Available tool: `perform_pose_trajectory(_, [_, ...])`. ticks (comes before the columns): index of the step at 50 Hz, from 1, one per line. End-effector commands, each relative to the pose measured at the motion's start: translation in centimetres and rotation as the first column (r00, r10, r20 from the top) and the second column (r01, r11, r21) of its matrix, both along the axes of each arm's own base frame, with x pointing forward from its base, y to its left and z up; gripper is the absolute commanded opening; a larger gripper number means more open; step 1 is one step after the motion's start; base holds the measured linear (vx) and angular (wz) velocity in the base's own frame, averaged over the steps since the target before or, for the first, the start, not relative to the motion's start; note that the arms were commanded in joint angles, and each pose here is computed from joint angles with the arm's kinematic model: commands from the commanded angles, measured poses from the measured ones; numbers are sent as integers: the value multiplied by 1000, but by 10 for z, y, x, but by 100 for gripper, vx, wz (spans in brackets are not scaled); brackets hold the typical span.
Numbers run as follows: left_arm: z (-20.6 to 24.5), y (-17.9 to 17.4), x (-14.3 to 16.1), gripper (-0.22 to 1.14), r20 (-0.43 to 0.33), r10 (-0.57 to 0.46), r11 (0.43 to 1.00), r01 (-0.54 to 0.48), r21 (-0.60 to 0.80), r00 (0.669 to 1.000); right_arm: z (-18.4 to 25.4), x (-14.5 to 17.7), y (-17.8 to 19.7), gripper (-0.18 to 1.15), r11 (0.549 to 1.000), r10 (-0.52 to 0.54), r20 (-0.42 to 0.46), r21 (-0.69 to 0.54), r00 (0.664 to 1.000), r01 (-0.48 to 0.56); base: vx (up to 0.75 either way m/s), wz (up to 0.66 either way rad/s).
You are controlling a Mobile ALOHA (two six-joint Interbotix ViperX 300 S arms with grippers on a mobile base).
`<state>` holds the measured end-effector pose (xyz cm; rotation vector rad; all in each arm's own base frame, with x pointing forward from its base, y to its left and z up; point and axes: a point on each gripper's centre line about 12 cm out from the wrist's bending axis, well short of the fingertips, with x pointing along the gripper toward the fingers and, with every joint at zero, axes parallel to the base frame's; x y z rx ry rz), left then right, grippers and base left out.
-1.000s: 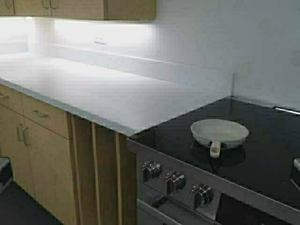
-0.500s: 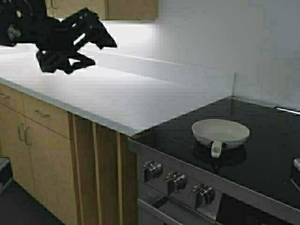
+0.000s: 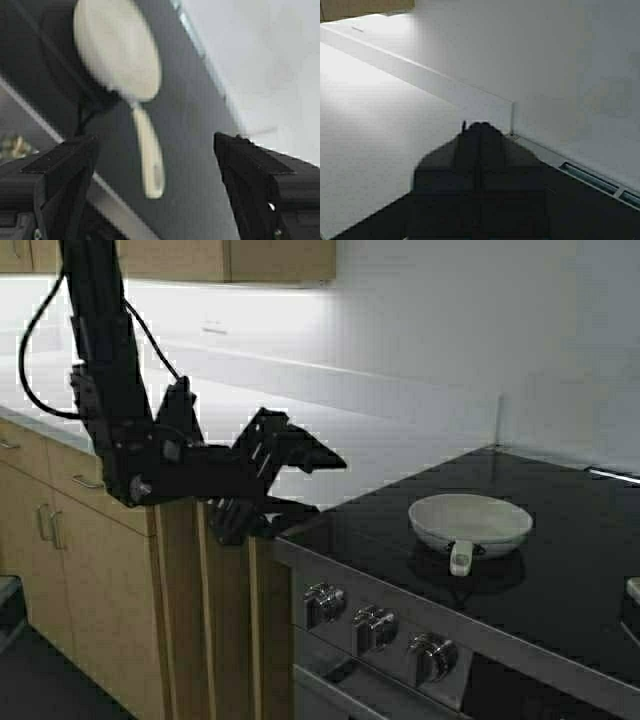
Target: Wash the pan
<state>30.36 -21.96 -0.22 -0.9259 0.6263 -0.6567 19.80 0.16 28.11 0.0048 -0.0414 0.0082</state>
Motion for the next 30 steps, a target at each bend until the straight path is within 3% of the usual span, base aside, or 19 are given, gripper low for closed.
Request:
perform_pose_trajectory(1, [-13, -26, 5, 100, -14, -43, 998, 42, -51, 999, 4, 2, 0, 7, 1000, 0, 8, 0, 1000, 0, 0, 0])
perform_pose_trajectory(19, [-42, -54, 26, 100, -122, -50, 988, 32, -149, 991, 4, 2, 0, 7, 1000, 2, 5, 0, 1000, -2, 0, 0])
perform_pose_trajectory(30, [-48, -70, 37, 100, -139, -59, 987, 37, -153, 989, 3, 2, 0, 7, 1000, 2, 3, 0, 1000, -2, 0, 0])
